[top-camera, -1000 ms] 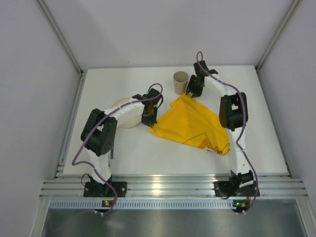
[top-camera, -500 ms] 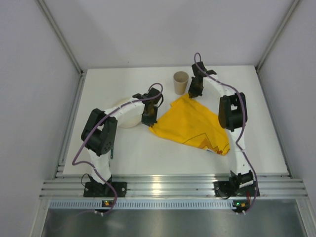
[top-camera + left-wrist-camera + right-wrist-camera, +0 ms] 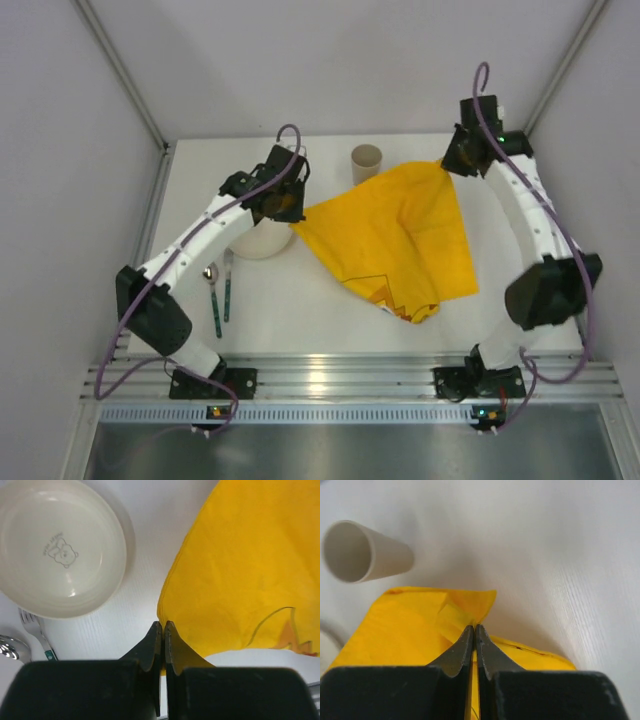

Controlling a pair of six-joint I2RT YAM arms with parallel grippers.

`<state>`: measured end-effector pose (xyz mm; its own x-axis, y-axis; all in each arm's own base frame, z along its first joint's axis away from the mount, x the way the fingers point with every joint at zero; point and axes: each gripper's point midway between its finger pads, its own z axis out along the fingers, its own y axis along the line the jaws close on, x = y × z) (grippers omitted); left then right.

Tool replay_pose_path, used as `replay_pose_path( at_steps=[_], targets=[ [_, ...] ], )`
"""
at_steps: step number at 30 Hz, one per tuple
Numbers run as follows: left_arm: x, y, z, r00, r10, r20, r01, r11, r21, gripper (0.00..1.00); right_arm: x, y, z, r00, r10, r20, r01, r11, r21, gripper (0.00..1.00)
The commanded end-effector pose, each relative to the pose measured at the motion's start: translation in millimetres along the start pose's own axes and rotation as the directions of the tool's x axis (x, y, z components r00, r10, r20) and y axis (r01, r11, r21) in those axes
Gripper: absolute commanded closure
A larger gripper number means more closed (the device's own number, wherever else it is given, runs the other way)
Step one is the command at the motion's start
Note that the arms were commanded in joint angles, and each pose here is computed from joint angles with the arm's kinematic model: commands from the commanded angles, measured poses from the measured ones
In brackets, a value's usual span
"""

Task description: Set the dinner table for one person

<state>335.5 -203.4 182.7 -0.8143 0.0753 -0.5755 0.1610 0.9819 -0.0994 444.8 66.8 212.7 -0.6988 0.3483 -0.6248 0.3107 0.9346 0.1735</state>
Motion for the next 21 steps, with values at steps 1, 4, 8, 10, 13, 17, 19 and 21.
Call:
replay_pose_path(
  at_steps=[1, 4, 8, 10, 13, 17, 19, 21],
  targets=[
    [-40, 1, -79, 0.984, -0.001, 0.180, -0.009, 0.998, 0.054, 1.00, -21, -19, -109, 0.983, 0.015, 0.183, -0.006, 0.999, -0.045, 1.00],
    [-53, -4, -135, 0.959, -0.011, 0.282, -0.029, 0.990, 0.136, 1.00, -25, -48, -222, 0.904, 0.110, 0.412, -0.050, 0.987, -0.156, 1.00],
    [-55, -10, -208, 0.914, -0.045, 0.402, -0.073, 0.959, 0.274, 1.00, -4, -100, -316, 0.771, 0.193, 0.608, -0.083, 0.975, -0.204, 1.00],
    [-57, -11, -238, 0.889, -0.046, 0.456, -0.110, 0.944, 0.310, 1.00, 10, -134, -344, 0.731, 0.193, 0.654, -0.133, 0.981, -0.142, 1.00],
    [-64, -5, -279, 0.855, -0.032, 0.517, -0.153, 0.938, 0.311, 1.00, 14, -162, -371, 0.693, 0.170, 0.700, -0.174, 0.983, -0.065, 1.00],
    [-77, -8, -280, 0.862, 0.005, 0.508, -0.173, 0.943, 0.284, 1.00, -1, -158, -363, 0.693, 0.130, 0.709, -0.164, 0.986, -0.020, 1.00],
    [-85, -16, -259, 0.882, 0.018, 0.471, -0.168, 0.945, 0.279, 1.00, -15, -145, -339, 0.730, 0.101, 0.676, -0.149, 0.989, 0.014, 1.00],
    [-93, -25, -236, 0.898, 0.022, 0.438, -0.160, 0.946, 0.280, 1.00, -22, -136, -318, 0.766, 0.082, 0.638, -0.144, 0.989, 0.045, 1.00]
  ],
)
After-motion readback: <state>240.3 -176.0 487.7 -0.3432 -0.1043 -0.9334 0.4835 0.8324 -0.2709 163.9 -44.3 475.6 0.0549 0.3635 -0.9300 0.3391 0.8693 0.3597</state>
